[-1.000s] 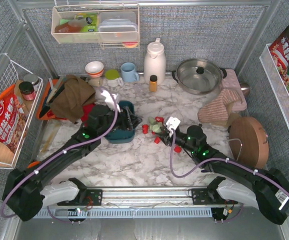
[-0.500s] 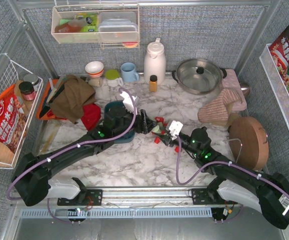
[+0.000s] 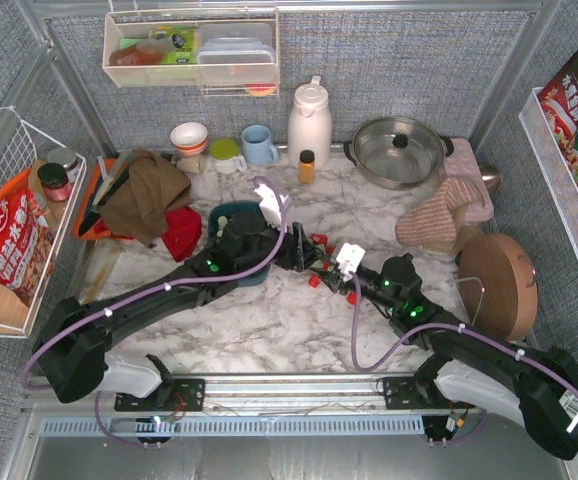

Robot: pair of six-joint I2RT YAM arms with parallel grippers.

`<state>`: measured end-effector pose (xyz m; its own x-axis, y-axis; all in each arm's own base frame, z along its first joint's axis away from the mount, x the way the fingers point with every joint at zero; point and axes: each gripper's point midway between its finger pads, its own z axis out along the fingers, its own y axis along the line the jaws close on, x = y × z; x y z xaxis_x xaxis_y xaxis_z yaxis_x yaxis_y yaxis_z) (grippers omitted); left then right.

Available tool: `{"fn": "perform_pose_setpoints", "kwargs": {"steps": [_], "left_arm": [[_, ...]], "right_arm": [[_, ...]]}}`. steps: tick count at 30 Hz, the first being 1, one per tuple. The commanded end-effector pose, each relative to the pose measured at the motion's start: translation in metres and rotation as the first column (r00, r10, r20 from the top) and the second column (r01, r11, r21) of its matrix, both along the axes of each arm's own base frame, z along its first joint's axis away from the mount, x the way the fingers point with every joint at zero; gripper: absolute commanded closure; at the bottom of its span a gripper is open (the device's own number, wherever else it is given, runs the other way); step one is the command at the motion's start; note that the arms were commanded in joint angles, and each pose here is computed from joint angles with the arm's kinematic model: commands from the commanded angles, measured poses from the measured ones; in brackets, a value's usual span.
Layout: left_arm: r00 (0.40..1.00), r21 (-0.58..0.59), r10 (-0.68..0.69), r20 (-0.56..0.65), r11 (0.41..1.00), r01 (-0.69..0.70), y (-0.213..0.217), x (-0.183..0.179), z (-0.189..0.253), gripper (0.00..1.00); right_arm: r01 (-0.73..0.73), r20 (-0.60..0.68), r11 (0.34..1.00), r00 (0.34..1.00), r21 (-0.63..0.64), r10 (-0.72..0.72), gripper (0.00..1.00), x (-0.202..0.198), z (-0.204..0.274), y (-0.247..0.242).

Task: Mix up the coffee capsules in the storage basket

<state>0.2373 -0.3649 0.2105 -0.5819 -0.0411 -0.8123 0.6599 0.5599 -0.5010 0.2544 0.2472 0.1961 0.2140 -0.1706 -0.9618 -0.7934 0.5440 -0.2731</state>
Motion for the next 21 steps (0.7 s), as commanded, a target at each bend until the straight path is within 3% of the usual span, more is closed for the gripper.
{"fn": "perform_pose_setpoints", "kwargs": {"steps": [1,8,11,16,21], "left_arm": [[1.000,0.026,-0.023,0.002,0.999,0.023,-0.002,-0.003,-0.003,0.35],[1.000,0.040,-0.029,-0.006,0.999,0.029,-0.001,-0.005,-0.006,0.53],[0.999,0.056,-0.033,-0.021,0.998,0.034,0.000,-0.006,-0.010,0.52],[0.997,0.094,-0.064,-0.052,0.993,0.069,-0.001,-0.011,-0.015,0.39],[0.996,0.106,-0.065,-0.057,0.992,0.071,0.001,-0.013,-0.015,0.38]], "right_arm": [[0.008,0.042,1.000,0.999,0.013,-0.008,0.76,0.002,0.012,0.000],[0.033,0.048,0.999,0.998,0.014,-0.034,0.76,0.005,0.013,-0.004],[0.045,0.051,0.999,0.998,0.015,-0.045,0.76,0.006,0.014,-0.006],[0.072,0.047,0.997,0.996,0.010,-0.072,0.76,0.009,0.012,-0.009],[0.084,0.051,0.996,0.995,0.004,-0.084,0.76,0.010,0.012,-0.011]]}}
